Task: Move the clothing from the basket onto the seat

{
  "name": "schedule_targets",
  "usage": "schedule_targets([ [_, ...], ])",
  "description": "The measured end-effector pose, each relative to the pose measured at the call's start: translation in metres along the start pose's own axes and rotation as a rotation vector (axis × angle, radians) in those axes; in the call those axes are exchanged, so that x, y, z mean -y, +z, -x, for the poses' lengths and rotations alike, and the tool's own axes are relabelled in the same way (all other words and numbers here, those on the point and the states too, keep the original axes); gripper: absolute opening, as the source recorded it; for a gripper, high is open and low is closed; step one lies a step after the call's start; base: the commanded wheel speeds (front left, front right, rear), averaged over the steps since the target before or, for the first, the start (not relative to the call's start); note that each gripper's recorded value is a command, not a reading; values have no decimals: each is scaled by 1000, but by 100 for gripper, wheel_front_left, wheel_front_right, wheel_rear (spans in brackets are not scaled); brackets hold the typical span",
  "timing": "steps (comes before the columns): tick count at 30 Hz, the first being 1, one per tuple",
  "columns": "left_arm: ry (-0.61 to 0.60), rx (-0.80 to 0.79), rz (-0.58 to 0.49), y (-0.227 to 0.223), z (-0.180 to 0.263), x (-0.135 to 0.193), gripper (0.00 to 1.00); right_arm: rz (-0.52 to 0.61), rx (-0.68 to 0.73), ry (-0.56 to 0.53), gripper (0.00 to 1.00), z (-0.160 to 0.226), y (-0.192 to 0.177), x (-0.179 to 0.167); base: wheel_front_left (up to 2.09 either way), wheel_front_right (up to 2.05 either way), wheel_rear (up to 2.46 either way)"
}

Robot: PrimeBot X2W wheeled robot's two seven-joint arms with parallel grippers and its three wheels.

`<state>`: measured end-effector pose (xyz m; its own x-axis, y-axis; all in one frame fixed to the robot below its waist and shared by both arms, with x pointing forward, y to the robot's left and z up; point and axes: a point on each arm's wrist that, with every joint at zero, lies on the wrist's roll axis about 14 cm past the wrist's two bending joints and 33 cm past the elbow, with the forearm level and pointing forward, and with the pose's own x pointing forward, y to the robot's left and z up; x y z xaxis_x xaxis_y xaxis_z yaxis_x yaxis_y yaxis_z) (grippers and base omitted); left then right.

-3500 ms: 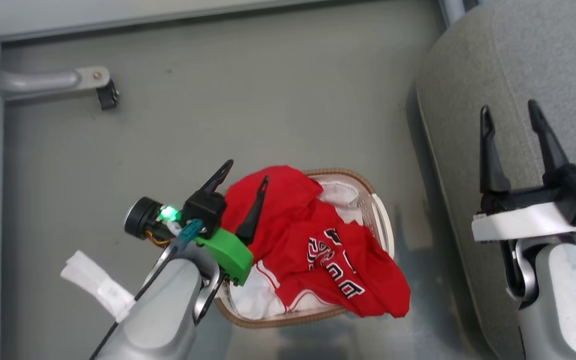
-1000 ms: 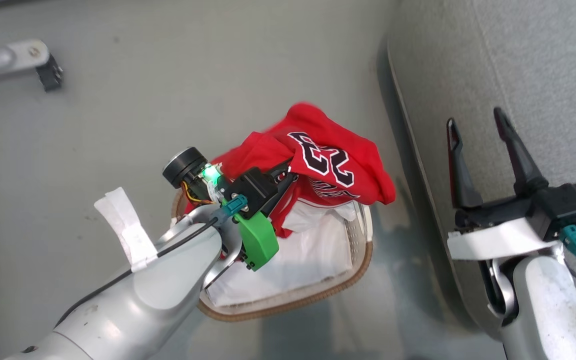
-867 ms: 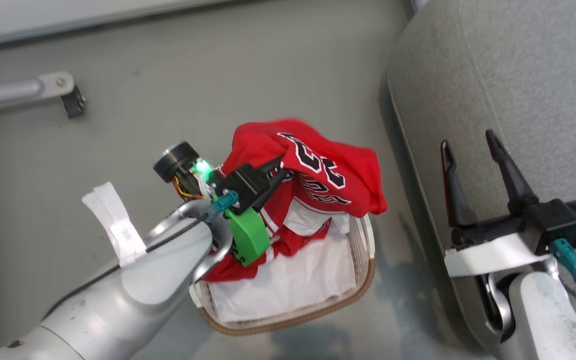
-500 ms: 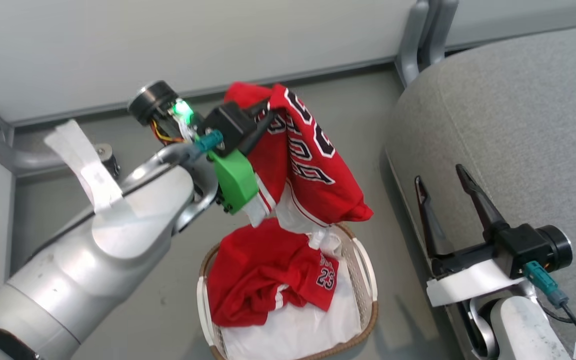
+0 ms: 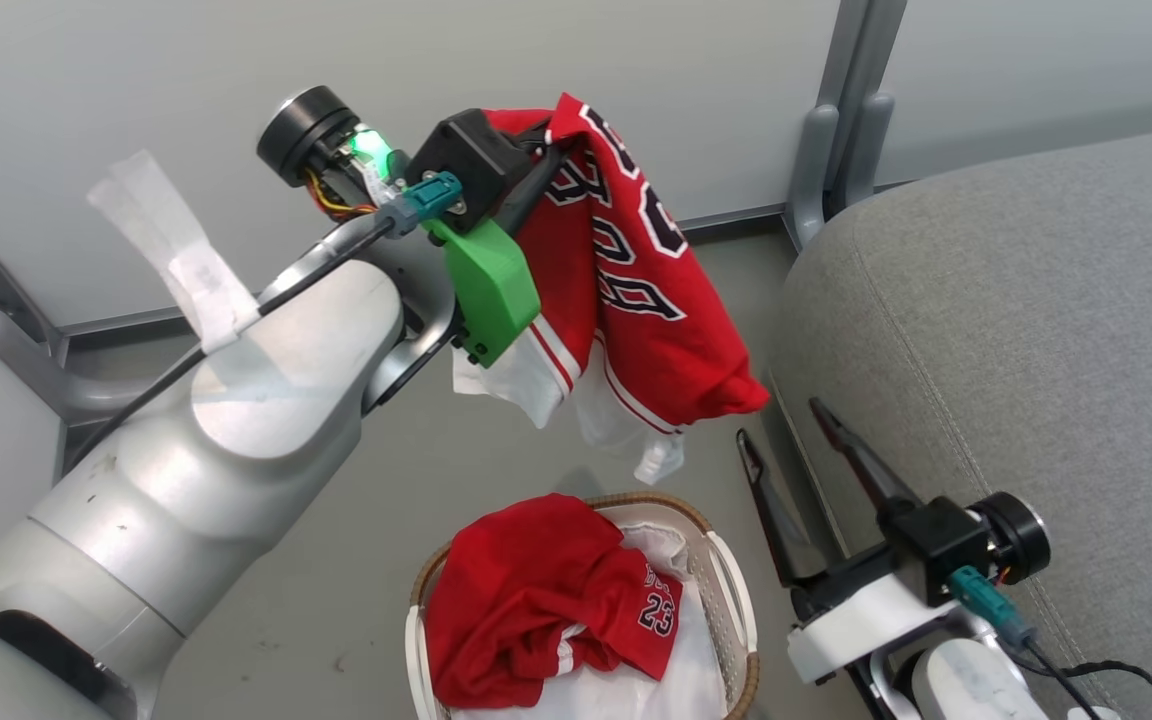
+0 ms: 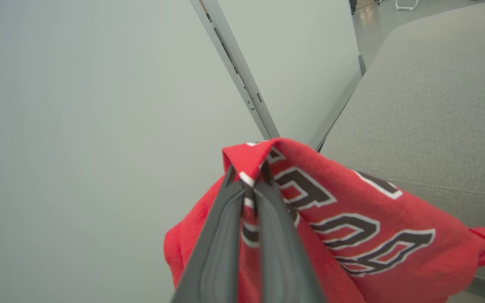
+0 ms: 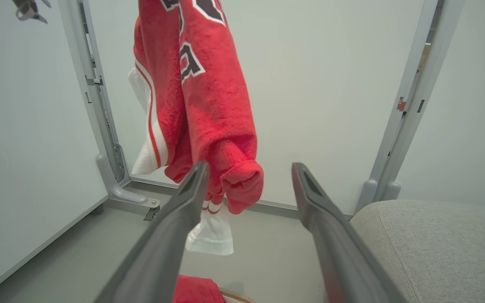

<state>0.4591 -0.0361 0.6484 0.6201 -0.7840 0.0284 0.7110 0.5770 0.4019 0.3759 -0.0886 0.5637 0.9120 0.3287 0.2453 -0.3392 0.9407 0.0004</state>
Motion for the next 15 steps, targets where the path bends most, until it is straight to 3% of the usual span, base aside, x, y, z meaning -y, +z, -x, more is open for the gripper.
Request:
schedule_targets([
  [10, 1, 57, -16, 29, 5, 5, 0, 25, -93, 53, 100, -4, -29, -13, 0, 0, 0],
  [15, -1, 69, -25, 37, 11, 7, 0, 16, -37, 102, 100, -19, -12, -27, 0, 0, 0],
])
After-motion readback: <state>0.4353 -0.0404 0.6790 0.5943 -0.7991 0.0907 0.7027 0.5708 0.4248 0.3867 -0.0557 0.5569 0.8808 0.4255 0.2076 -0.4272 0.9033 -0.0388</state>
